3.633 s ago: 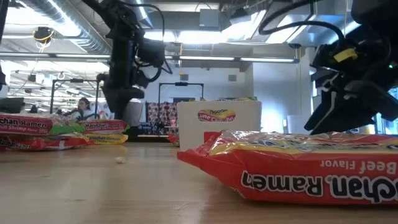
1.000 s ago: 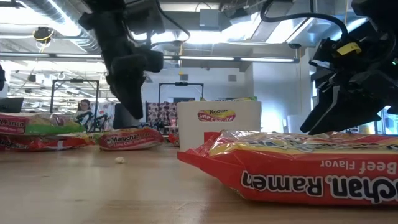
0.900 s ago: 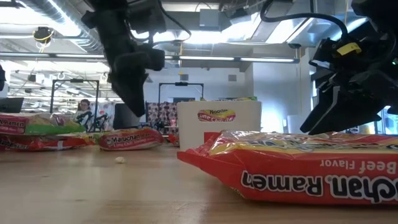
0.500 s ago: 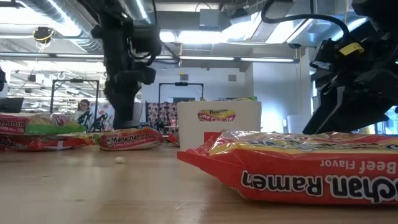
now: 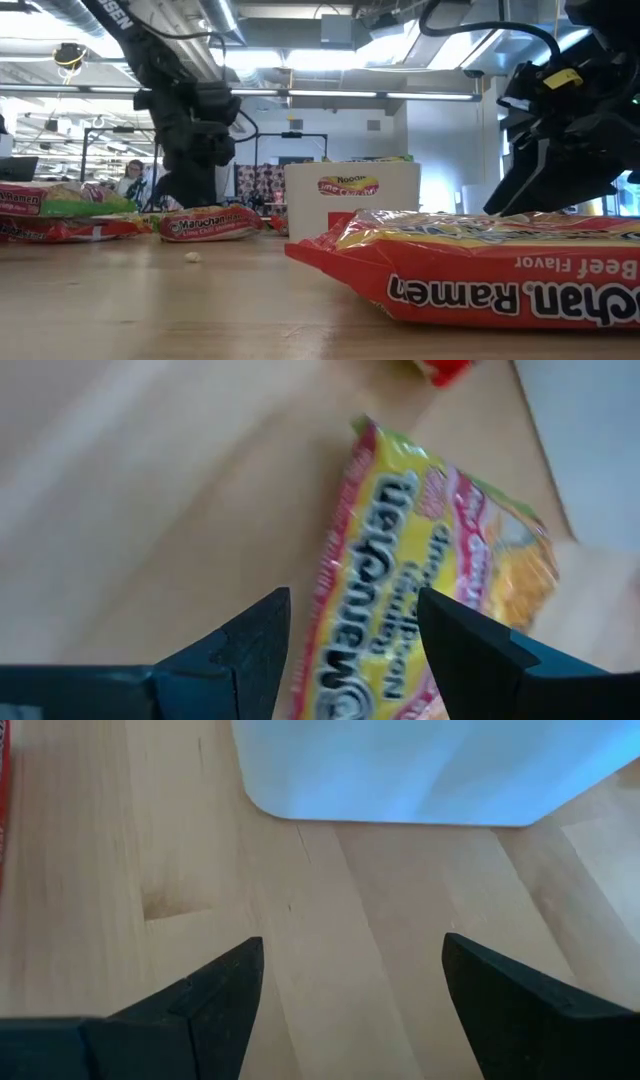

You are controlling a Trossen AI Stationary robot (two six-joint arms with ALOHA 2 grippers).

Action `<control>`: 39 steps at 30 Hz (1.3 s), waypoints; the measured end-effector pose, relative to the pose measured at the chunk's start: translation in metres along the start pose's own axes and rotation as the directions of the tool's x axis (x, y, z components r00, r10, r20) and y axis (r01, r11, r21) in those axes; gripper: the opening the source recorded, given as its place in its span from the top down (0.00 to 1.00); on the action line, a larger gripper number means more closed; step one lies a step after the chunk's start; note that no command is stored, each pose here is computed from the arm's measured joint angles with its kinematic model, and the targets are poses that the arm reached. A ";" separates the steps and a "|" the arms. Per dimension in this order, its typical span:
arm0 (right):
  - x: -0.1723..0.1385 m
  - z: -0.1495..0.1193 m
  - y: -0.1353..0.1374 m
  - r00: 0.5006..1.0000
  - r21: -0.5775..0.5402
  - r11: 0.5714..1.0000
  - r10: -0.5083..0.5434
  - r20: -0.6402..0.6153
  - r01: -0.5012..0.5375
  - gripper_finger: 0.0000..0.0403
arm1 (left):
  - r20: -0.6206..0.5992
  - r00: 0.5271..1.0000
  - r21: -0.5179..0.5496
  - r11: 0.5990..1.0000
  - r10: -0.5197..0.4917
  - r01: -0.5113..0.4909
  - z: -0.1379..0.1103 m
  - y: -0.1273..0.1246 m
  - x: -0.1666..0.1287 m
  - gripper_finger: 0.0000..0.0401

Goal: Sort Maruchan noodles
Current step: Put the green noodle pack into the white bin

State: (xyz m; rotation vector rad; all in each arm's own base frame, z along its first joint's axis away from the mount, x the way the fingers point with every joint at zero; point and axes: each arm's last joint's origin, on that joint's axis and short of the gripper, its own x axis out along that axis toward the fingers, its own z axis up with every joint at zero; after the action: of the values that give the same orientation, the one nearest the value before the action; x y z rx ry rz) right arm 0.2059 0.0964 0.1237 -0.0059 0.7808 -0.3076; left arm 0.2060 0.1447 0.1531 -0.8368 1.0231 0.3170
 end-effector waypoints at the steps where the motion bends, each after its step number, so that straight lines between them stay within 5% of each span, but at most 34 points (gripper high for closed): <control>1: 0.000 0.000 0.000 1.000 -0.002 1.000 -0.002 0.004 0.002 0.29 | 0.009 1.000 0.001 1.000 -0.004 0.004 -0.001 0.000 0.002 0.47; 6: 0.000 0.003 0.001 1.000 0.002 1.000 0.007 0.027 -0.007 0.29 | 0.053 0.999 -0.004 1.000 0.007 -0.007 -0.006 0.005 0.010 0.47; 17: 0.000 0.004 0.002 0.999 -0.009 1.000 0.012 0.036 -0.012 0.29 | -0.043 0.980 0.001 0.981 -0.194 0.194 -0.015 0.000 0.038 0.50; 31: 0.000 0.004 0.001 0.999 -0.009 1.000 -0.005 0.045 0.006 0.29 | -0.111 0.957 0.086 0.957 -0.267 0.277 -0.022 -0.020 0.054 0.96; 39: 0.000 0.004 0.001 0.999 -0.004 1.000 -0.010 0.049 0.011 0.29 | -0.076 0.978 0.151 0.968 -0.192 0.202 -0.025 -0.039 0.048 0.99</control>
State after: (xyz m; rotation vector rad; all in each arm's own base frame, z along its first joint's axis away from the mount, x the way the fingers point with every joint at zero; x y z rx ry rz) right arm 0.2090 0.0972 0.1265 -0.0216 0.7329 -0.3147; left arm 0.2382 0.0937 0.1238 -0.8004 0.9989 0.0402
